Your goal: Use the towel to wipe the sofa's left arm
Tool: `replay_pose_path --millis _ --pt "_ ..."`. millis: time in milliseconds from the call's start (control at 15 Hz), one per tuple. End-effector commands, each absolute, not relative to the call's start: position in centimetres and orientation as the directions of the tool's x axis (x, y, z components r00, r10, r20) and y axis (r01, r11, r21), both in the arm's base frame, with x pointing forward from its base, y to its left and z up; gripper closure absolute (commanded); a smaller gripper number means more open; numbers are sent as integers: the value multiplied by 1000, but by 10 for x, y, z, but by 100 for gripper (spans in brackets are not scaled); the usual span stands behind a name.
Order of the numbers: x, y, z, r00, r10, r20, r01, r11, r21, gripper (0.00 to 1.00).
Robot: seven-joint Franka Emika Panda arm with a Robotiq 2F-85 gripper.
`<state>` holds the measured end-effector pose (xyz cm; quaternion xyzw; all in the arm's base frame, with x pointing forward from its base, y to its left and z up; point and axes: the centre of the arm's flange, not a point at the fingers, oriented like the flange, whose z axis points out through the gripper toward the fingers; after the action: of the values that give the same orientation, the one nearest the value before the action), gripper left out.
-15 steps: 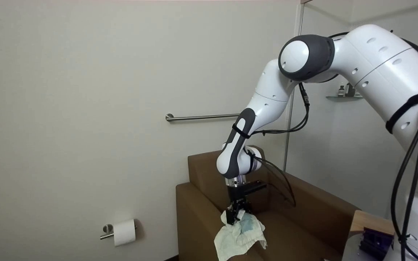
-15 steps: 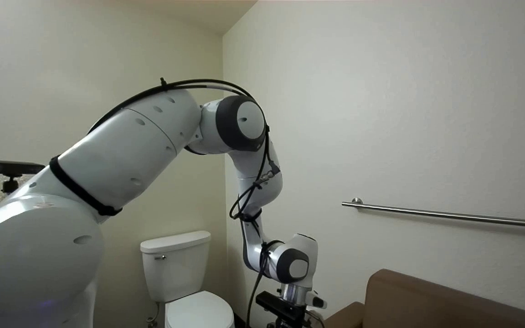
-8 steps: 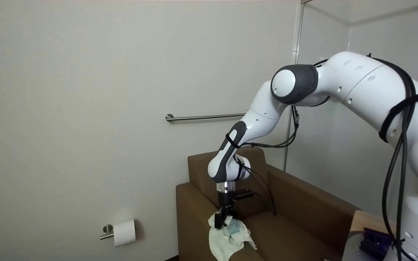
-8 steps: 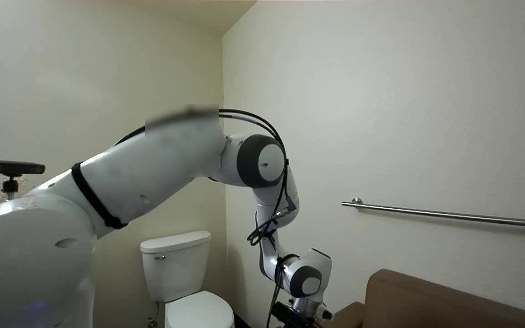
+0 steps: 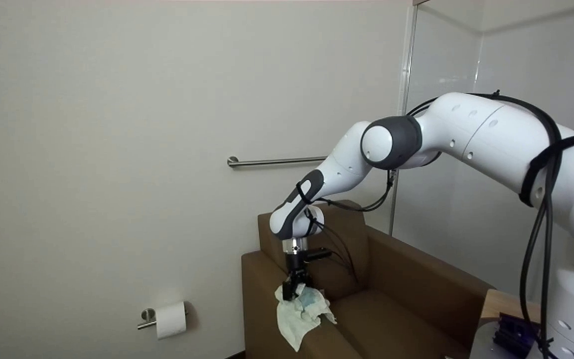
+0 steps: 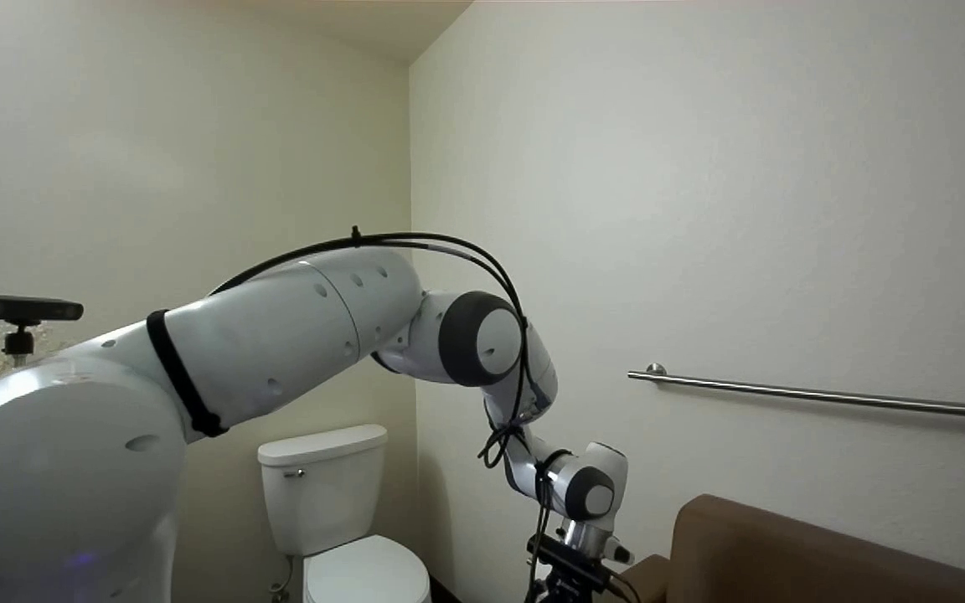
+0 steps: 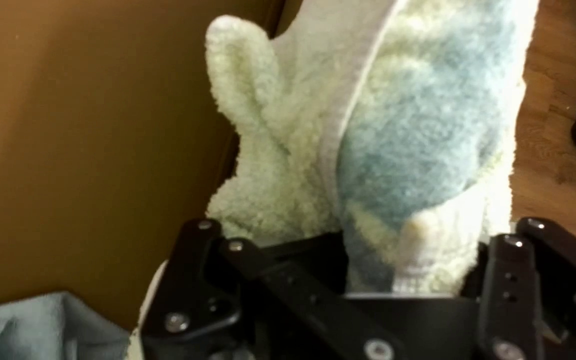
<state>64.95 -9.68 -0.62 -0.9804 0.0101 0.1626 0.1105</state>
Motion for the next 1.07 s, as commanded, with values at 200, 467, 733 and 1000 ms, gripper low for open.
replay_pose_path --millis 200,467,733,1000 --pt "751 -71 -1 979 7 -203 -10 -997 -82 96" --pt "765 -74 -11 981 -39 -189 -41 -999 -6 96" --pt "764 -97 -11 976 -119 -182 -114 -993 34 95" --pt "756 -127 -3 967 -192 -167 -183 -981 70 95"
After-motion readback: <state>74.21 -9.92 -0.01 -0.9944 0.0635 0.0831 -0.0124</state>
